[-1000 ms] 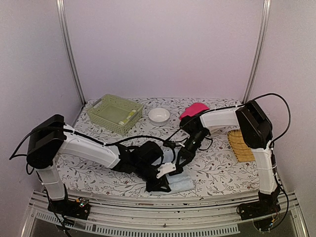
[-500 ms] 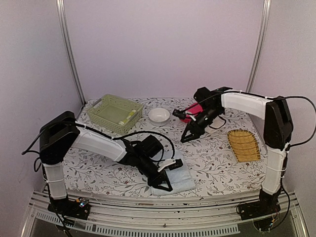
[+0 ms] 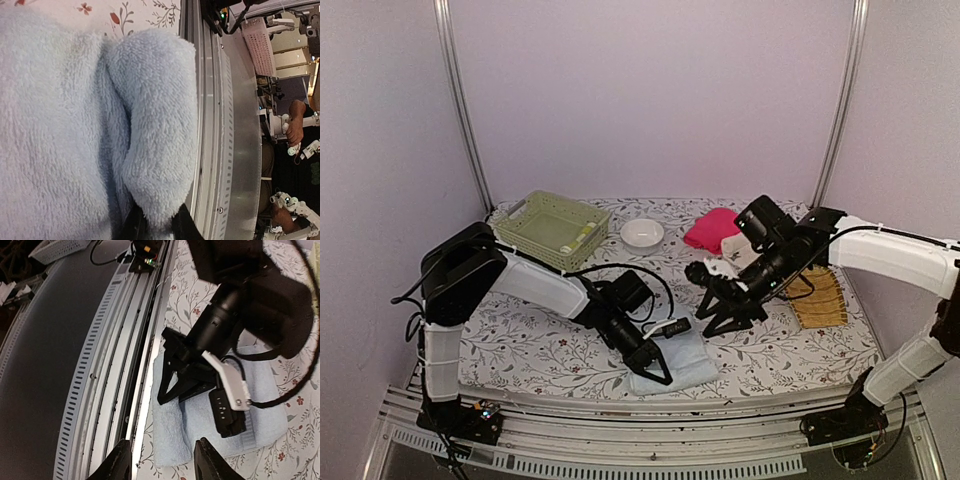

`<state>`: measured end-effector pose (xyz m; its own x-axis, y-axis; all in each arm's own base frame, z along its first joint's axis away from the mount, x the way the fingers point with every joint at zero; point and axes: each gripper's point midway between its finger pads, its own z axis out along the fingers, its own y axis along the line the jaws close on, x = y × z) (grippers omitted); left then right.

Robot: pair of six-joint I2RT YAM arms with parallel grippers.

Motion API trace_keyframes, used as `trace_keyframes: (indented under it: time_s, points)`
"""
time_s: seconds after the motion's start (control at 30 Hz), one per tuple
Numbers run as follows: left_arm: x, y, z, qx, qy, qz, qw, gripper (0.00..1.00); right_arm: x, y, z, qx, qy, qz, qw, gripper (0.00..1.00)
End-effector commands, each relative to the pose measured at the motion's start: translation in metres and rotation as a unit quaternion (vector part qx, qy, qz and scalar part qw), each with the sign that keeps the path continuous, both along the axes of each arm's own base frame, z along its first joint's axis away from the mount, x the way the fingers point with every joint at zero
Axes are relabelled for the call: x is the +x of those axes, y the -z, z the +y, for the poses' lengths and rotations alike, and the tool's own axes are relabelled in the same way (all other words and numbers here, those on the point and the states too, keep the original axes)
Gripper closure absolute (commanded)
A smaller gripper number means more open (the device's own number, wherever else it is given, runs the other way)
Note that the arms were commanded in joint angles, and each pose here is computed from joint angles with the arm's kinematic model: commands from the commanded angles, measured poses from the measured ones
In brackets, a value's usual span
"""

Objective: Roll the towels
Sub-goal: Roll the towel at the center of the board.

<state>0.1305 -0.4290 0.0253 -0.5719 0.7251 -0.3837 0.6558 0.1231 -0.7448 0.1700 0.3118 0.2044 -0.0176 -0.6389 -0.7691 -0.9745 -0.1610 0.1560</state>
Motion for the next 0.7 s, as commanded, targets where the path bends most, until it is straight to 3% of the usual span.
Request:
trace_keyframes:
  time_s: [0.0, 0.37, 0.67]
  points:
    - [-0.001, 0.036, 0.021, 0.077, -0.026, 0.028, 0.996, 0.93, -0.007, 0.065, 0.007, -0.068, -0.018, -0.072, 0.995, 0.54]
    - [0.004, 0.045, 0.027, 0.093, -0.039, 0.027, 0.995, 0.89, -0.050, 0.145, 0.034, -0.127, -0.090, -0.112, 0.981, 0.49]
    - [0.004, 0.044, 0.028, 0.086, -0.036, 0.020, 0.995, 0.86, -0.039, 0.186, 0.031, -0.182, -0.068, -0.138, 0.971, 0.56]
